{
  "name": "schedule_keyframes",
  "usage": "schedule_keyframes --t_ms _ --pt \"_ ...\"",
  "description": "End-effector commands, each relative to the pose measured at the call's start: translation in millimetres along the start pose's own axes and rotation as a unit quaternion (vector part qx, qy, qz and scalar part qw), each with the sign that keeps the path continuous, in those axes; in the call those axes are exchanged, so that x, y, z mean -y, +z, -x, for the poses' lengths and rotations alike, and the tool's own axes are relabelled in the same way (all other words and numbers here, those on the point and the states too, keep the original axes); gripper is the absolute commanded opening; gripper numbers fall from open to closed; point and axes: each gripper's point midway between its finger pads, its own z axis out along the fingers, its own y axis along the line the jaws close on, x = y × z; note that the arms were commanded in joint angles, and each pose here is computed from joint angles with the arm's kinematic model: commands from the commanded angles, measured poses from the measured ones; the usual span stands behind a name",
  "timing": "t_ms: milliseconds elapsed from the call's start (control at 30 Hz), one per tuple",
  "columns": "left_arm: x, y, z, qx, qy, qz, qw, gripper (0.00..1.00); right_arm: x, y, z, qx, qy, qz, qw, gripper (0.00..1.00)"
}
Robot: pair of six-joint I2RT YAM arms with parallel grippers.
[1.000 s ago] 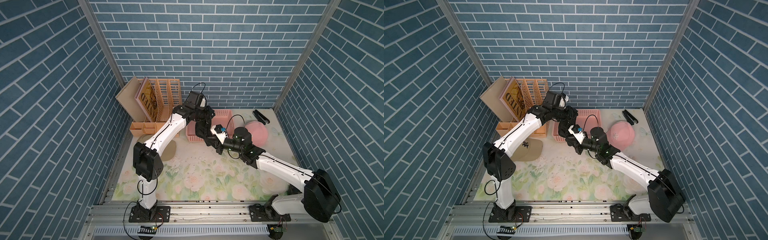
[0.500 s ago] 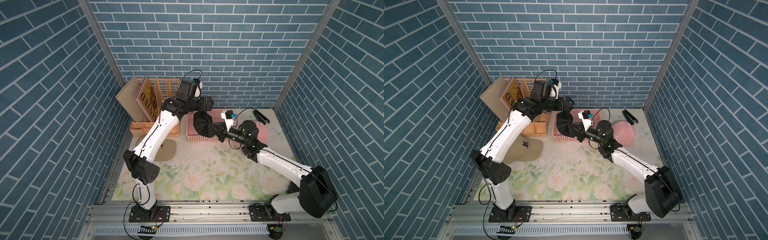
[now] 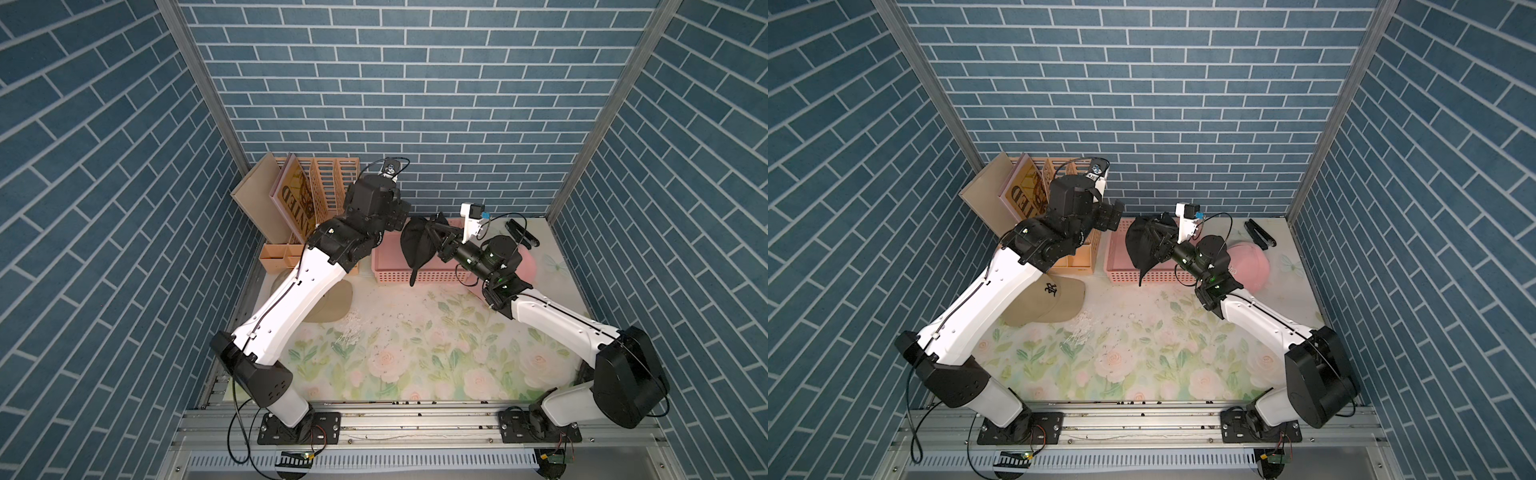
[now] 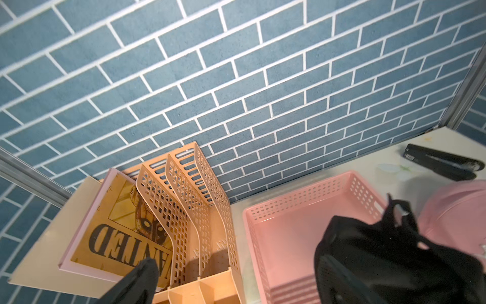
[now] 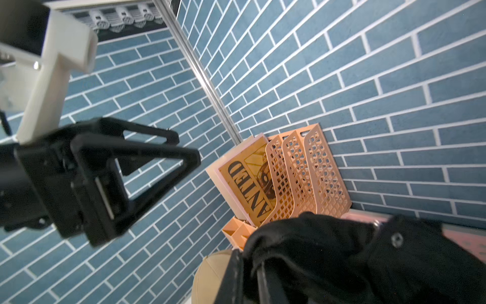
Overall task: Turn the baseball cap inside out
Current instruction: Turn over the baseball cap.
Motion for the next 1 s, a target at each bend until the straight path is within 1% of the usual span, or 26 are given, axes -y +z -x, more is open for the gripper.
schedule_keyframes --t_ms 0,67,133,233,333,433,567,700,833,967 --pt "-15.3 -10.8 11.9 0.030 0.015 0.019 0.999 1.00 -23.5 -15.2 72.5 0.135 0.018 0.011 0.991 0.00" --pt "2.3 -22.2 11.9 0.040 -0.009 -0.038 0.998 1.00 -20.0 -18.8 83.6 0.163 0.018 -0.004 0.986 0.00" --pt "19.9 -36.1 6.8 0.051 -0.018 -0.068 0.996 0.99 -17.1 -21.7 93.6 0.190 0.014 -0.015 0.982 0.00" --pt "48.3 -52.6 -11.6 0.061 -0.024 -0.118 0.991 0.98 -20.5 -23.5 106.1 0.217 0.008 -0.010 0.976 0.00" --pt "66.9 -55.2 -34.0 0.067 -0.046 -0.159 0.984 0.97 -25.9 -24.6 115.7 0.235 0.006 -0.003 0.972 0.00" --pt "75.4 -53.8 -46.7 0.071 -0.057 -0.174 0.981 0.97 -33.1 -23.2 121.2 0.241 0.000 0.001 0.971 0.00" --pt "86.4 -44.0 -58.3 0.074 -0.065 -0.180 0.979 0.99 -41.7 -21.4 124.2 0.246 -0.002 0.004 0.969 0.00" --pt "98.6 -35.1 -60.7 0.078 -0.081 -0.193 0.975 0.99 -50.2 -17.9 122.5 0.246 -0.004 0.007 0.969 0.00" --pt "101.2 -24.7 -63.8 0.075 -0.084 -0.182 0.977 1.00 -55.9 -18.3 121.8 0.247 0.000 0.013 0.969 0.00" --pt "110.9 -14.9 -68.0 0.065 -0.080 -0.186 0.977 1.00 -62.6 -22.8 123.1 0.255 0.005 0.020 0.967 0.00"
